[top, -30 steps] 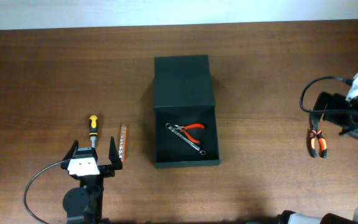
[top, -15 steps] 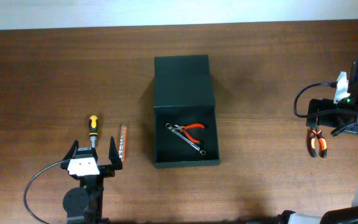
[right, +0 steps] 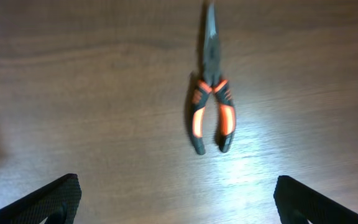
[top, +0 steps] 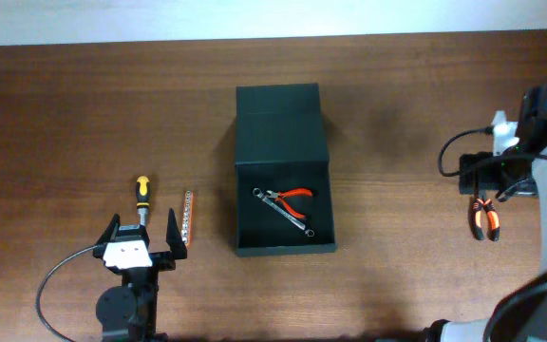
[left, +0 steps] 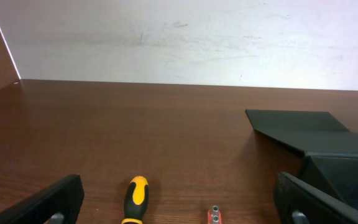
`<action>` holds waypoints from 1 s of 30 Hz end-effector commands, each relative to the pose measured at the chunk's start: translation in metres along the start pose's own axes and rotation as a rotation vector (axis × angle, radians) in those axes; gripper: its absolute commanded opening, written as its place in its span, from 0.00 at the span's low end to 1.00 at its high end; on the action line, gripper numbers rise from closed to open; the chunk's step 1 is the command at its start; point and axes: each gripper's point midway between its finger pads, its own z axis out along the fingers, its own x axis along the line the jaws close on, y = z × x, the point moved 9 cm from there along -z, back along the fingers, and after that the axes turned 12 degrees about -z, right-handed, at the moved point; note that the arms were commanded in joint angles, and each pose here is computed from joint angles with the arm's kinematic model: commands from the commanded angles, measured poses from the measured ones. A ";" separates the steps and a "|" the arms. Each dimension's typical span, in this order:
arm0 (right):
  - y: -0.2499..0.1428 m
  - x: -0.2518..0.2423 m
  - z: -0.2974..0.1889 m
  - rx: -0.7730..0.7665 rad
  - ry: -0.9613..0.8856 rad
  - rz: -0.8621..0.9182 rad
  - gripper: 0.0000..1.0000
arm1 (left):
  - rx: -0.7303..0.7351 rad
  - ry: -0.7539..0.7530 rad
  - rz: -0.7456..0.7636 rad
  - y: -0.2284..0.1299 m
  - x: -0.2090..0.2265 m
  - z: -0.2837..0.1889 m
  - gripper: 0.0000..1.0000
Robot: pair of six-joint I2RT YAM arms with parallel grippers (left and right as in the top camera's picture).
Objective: Pack container
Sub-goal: 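Move the right gripper over the orange needle-nose pliers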
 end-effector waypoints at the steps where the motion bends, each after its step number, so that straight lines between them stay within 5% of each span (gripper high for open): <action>1: 0.000 0.001 0.021 0.063 0.038 -0.017 0.99 | -0.003 -0.003 0.012 -0.001 0.001 0.000 0.99; 30: -0.002 0.002 0.084 0.107 0.172 0.089 0.99 | -0.003 -0.003 0.011 -0.001 0.001 0.000 0.99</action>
